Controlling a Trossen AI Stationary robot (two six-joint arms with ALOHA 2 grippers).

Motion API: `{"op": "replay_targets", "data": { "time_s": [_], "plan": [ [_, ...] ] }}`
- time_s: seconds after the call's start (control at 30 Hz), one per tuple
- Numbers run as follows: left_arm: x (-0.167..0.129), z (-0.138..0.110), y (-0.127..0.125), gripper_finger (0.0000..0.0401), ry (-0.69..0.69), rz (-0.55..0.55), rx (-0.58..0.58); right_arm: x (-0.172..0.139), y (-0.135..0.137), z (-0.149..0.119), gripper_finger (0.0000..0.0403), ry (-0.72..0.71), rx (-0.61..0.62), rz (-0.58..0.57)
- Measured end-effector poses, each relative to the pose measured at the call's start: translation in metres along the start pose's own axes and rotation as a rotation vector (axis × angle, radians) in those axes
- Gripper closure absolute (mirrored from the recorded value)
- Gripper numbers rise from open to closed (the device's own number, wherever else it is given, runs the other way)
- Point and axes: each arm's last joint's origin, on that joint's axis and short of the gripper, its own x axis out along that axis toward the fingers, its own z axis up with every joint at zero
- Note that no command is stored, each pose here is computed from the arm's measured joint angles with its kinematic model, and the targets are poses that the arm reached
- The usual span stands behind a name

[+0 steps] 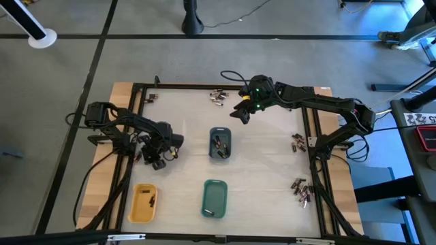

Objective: Sort batteries
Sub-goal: Put the small black battery into the yellow bin

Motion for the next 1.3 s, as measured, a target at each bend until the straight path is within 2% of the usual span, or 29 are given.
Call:
{"op": "replay_targets", "data": {
  "time_s": [0.43, 0.57, 0.7, 0.83, 1.0, 1.23, 1.3],
  "plan": [
    [0.000, 0.003, -0.002, 0.0315, -0.034, -0.015, 0.010, 0.000, 0.000, -0.001, 0.0149, 0.011, -0.024, -0.004],
    [0.002, 0.002, -0.007, 0.0315, -0.057, 0.009, -0.034, 0.000, 0.000, -0.001, 0.0149, 0.010, -0.024, -0.005],
    [0.004, -0.002, -0.014, 0.0316, -0.084, 0.070, -0.020, 0.000, 0.000, -0.001, 0.0149, 0.011, -0.024, -0.005],
    [0.007, -0.005, -0.020, 0.0334, -0.101, 0.107, 0.001, 0.000, 0.000, -0.001, 0.0149, 0.010, -0.024, -0.006],
    [0.009, -0.009, -0.025, 0.0383, -0.113, 0.135, 0.016, 0.000, 0.000, -0.001, 0.0149, 0.009, -0.025, -0.006],
    [-0.001, -0.009, -0.031, 0.0383, -0.123, 0.170, 0.067, 0.000, 0.000, -0.001, 0.0149, 0.009, -0.025, -0.007],
    [-0.009, -0.009, -0.033, 0.0387, -0.166, 0.192, 0.074, 0.000, 0.000, -0.001, 0.0149, 0.008, -0.026, -0.006]
  ]
}}
